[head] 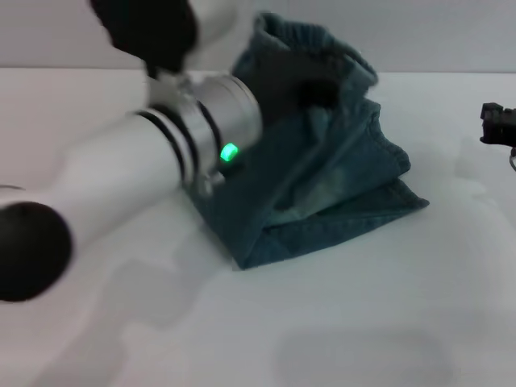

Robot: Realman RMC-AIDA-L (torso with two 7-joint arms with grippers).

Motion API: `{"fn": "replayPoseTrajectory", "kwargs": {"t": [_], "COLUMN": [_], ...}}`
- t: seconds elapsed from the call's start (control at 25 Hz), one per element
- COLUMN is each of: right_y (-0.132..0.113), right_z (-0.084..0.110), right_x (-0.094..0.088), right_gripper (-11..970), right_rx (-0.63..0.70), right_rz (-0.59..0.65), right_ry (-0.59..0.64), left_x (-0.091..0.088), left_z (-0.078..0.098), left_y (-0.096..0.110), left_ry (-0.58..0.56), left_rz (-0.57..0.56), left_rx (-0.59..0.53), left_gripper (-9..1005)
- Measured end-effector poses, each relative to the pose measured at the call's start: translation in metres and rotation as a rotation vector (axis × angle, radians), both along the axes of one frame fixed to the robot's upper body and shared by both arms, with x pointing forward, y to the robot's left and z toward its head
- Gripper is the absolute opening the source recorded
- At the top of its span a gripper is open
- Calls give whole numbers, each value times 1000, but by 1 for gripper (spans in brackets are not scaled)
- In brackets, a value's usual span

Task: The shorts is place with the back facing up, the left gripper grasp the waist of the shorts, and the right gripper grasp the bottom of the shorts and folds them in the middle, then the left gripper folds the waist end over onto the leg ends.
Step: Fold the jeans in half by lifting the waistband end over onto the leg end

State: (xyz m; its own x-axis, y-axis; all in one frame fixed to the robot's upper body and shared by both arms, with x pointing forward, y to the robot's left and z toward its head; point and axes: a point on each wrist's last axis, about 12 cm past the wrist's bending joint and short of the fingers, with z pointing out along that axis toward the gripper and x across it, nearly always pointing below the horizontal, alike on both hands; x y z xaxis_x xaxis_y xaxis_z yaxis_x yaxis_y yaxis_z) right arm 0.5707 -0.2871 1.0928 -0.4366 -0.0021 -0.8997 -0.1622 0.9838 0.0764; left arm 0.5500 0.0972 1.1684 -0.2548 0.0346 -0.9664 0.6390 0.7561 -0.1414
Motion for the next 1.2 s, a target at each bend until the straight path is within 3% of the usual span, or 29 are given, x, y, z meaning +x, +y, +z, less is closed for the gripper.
{"fn": "replayPoseTrajectory", "kwargs": {"t": [0.28,0.44,0.6,0.92,1.08,1.2], "right_y": [-2,-4,-6,-15,-13,-6], "right_z": [-2,-2,-4,-3,1,4], "right_x": [-2,-3,-5,-15,-20,-23], "right_gripper": [27,27,28,30,31,32], "right_rx": [-9,-11,-17,-53,-74,-70], "right_rz": [12,24,32,31,51,88], "right_ry": [17,33,48,37,-10,-68], "left_x": [0,-3,-2,-2,-9,-25], "left_z": [-35,-41,-43,-55,-70,-85], "left_y": [-33,-36,-36,-25,-10,3], "left_ry": [-51,-110,-96,-99,-133,-250], "left_rz": [-39,-17,-16,21,73,95], "left_rx": [-3,-56,-74,-59,-60,-58], "left_gripper": [94,97,100,543,625,687]}}
